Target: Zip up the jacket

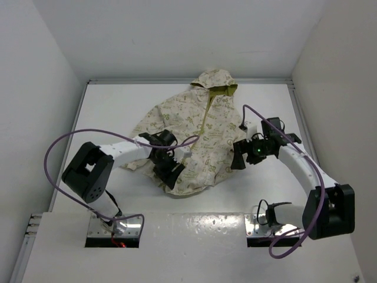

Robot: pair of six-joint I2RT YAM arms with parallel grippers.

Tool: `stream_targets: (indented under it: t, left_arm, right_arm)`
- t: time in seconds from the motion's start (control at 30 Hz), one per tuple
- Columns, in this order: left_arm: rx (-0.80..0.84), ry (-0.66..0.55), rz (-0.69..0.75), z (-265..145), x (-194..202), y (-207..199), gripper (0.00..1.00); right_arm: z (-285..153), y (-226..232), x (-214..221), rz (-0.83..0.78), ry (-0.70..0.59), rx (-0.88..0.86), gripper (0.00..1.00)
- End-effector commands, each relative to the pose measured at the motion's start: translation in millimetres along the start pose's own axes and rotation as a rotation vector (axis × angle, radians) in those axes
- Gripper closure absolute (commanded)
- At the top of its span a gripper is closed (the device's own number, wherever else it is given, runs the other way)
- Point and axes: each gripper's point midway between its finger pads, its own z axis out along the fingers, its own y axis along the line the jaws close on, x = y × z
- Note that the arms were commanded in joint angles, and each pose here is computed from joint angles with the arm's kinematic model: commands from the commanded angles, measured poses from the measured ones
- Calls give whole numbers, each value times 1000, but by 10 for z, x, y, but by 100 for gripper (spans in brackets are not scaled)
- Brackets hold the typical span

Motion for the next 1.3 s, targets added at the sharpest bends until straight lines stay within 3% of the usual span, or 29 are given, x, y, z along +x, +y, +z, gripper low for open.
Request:
stream_targets:
  t: [0.0,0.1,0.27,0.5,0.77,0.87,0.9,1.1,1.13,1.27]
  left_arm:
    - [-123,-114,-44,-147,-311,179,35]
    - [-266,-217,7,-319,-538,303,31]
    - [-416,-279,-28,-423,-679,557,27]
    - [-529,-289,-87,-438,-728,804,30]
    - [-640,-305,-98,-636,-709,982,24]
    - [-653,-292,-112,-599,-689,1059,33]
    - [-652,-282,-114,-572,-677,1069,48]
    - [-791,-230,-181,-613,-570,1449,87]
    - [-801,-218,-204,-641,-510,1551,98]
    - [-889,-199,-281,-795,-409,1890,100]
  right_arm:
    - [18,153,-340,-86,-45,-39,4]
    - [51,210,-482,-123,-41,-41,4]
    - [169,388,-669,-181,-44,-74,4]
    - [640,739,-600,-372,62,-93,4]
    - [1038,579,-447,-377,197,1,4]
    - [1090,512,-460,-342,233,43,6]
    - [1114,465,-382,-327,273,59,6]
    - [1149,362,-312,-299,321,115,7]
    - [1150,351,-276,-299,333,118,7]
    - [1127,266,-192,-288,359,147,7]
